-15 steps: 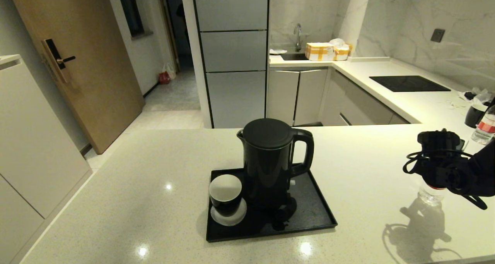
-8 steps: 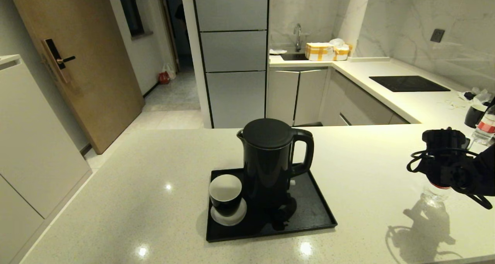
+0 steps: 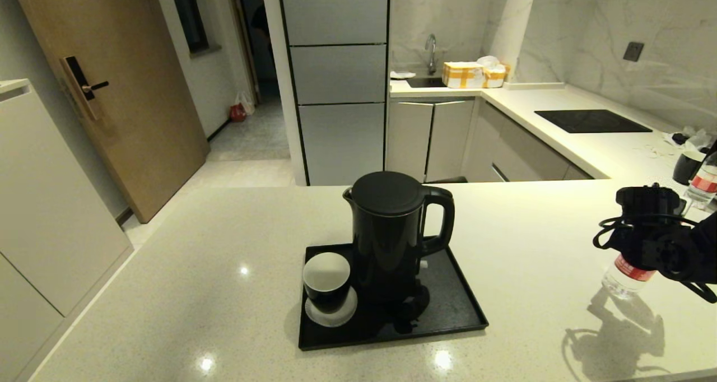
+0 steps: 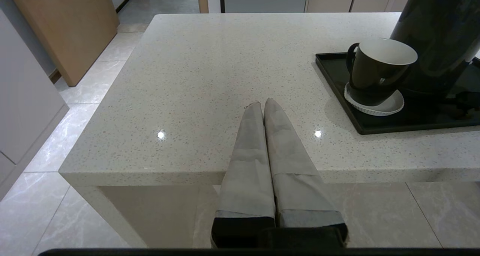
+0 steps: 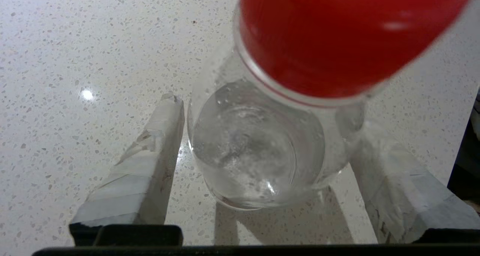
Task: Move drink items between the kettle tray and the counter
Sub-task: Place it on the right, then pick up the kettle
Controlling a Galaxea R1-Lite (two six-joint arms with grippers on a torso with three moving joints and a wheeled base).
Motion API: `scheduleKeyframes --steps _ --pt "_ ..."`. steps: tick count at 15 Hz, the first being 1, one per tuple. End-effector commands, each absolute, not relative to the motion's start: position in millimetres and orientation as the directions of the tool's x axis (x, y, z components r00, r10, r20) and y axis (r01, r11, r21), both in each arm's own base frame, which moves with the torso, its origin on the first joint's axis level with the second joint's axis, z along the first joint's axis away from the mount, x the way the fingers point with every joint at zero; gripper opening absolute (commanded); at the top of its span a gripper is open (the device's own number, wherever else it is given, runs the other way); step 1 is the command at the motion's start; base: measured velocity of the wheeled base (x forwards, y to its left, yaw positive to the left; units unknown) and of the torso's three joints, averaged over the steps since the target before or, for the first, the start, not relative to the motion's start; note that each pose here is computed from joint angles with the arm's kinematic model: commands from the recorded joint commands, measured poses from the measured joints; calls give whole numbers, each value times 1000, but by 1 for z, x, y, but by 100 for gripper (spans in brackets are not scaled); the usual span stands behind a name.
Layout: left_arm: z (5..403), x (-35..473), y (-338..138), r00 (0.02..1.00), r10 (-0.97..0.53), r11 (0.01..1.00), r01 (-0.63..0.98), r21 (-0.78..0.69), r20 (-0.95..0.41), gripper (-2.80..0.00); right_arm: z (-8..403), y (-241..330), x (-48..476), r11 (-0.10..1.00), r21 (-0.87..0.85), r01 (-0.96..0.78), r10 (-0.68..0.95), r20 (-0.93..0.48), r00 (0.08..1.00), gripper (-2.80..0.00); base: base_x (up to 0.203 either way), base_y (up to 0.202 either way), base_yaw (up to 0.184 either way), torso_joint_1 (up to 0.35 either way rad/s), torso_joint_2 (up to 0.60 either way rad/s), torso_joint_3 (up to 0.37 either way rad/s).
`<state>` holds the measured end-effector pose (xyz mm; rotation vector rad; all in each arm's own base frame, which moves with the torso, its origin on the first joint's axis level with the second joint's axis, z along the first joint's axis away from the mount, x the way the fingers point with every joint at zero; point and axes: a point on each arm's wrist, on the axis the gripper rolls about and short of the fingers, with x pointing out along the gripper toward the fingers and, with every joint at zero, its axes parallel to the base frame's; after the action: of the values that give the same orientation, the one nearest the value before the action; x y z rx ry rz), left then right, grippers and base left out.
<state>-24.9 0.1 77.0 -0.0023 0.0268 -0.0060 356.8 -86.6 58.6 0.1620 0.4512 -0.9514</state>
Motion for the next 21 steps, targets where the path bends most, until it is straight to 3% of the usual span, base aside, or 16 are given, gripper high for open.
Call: scheduleKeyframes --steps 1,6,10,11,13,15,18,21 --pt "77 -25 0 1000 -6 1000 6 -3 -26 -280 65 -85 352 574 -57 817 -751 -434 498 0 0 0 0 0 0 0" --pt "77 -25 0 1000 -6 1000 6 -2 -27 -280 139 -55 294 709 36 705 -626 -429 651 0 0 0 0 0 0 0" --pt "77 -25 0 1000 -6 1000 6 -3 -29 -280 214 -17 195 836 144 529 -439 -403 803 0 0 0 0 0 0 0" --pt "77 -25 0 1000 -6 1000 6 -2 -27 -280 227 -11 166 868 165 468 -369 -417 831 -280 0 0 0 0 0 0" --pt "77 -25 0 1000 -6 1000 6 -3 -28 -280 239 -3 109 917 174 358 -216 -538 815 -280 0 0 0 0 0 0" --pt "77 -25 0 1000 -6 1000 6 -3 -28 -280 246 3 81 946 214 243 -87 -555 827 -280 0 0 0 0 0 0" --pt "77 -25 0 1000 -6 1000 6 -3 -26 -280 245 19 79 970 245 8 145 -600 787 -280 0 0 0 0 0 0" --pt "77 -25 0 1000 -6 1000 6 -3 -27 -280 235 34 113 965 246 -95 242 -680 692 -280 0 0 0 0 0 0"
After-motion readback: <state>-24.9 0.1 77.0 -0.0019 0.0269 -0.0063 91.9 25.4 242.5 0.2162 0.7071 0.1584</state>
